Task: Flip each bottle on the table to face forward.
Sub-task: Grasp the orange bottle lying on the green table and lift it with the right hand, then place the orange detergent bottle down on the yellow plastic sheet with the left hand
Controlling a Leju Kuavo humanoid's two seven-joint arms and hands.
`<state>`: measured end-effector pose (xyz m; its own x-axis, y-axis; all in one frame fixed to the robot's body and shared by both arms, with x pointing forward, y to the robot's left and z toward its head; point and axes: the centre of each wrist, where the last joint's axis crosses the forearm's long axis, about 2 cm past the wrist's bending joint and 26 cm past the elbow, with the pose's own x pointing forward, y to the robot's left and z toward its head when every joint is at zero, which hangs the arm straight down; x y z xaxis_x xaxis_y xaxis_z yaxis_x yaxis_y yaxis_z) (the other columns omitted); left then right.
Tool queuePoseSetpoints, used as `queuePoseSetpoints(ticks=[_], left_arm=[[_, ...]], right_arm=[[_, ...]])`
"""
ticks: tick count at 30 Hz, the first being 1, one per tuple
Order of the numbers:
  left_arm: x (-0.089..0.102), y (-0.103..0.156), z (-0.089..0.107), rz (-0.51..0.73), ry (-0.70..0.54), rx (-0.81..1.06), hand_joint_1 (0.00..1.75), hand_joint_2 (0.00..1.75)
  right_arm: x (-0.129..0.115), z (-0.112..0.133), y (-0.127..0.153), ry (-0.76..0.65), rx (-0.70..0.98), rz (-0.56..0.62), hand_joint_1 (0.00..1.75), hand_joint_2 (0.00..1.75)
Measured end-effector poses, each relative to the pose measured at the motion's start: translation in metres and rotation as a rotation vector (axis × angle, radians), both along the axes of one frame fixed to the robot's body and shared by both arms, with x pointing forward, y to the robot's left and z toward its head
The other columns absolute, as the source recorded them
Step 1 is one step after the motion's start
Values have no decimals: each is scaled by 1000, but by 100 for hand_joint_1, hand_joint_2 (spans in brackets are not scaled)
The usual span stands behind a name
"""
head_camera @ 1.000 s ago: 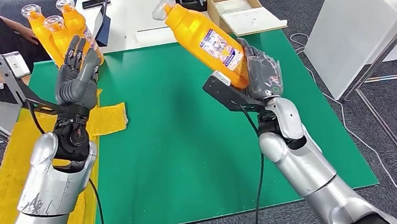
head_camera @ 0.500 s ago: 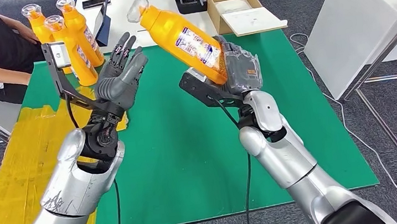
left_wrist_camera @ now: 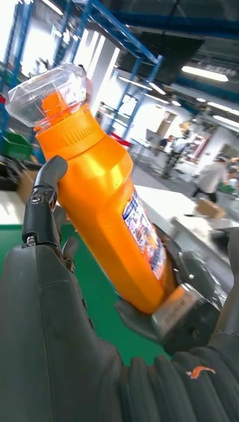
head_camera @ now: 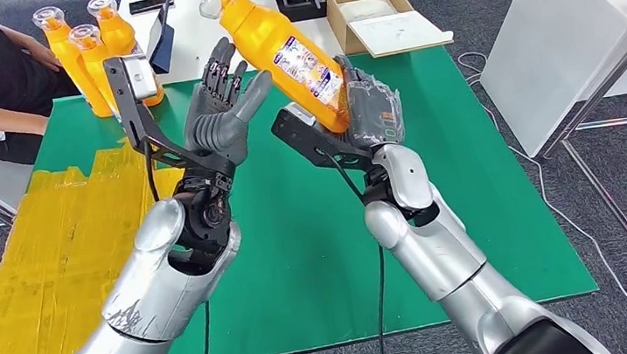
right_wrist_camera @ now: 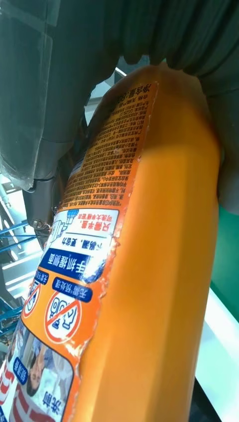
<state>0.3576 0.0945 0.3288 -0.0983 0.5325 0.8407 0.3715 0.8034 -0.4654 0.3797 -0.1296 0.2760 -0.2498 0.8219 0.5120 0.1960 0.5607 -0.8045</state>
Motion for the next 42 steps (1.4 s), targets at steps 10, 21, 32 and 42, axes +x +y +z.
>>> queuePoseSetpoints(ticks=[10, 21, 32, 42], left_arm=[[8, -6, -1, 102, -44, 96, 0, 175], [36, 7, -8, 216, -21, 192, 0, 175], [46, 17, -15, 244, 21, 189, 0, 175], [50, 24, -21, 213, 86, 148, 0, 175]], right_arm=[[-7, 4, 18, -3, -10, 28, 175, 175], [-17, 10, 44, -46, -65, 95, 175, 175], [-18, 6, 52, -33, -84, 127, 175, 175], [-22, 2, 58, -41, -95, 157, 175, 175]])
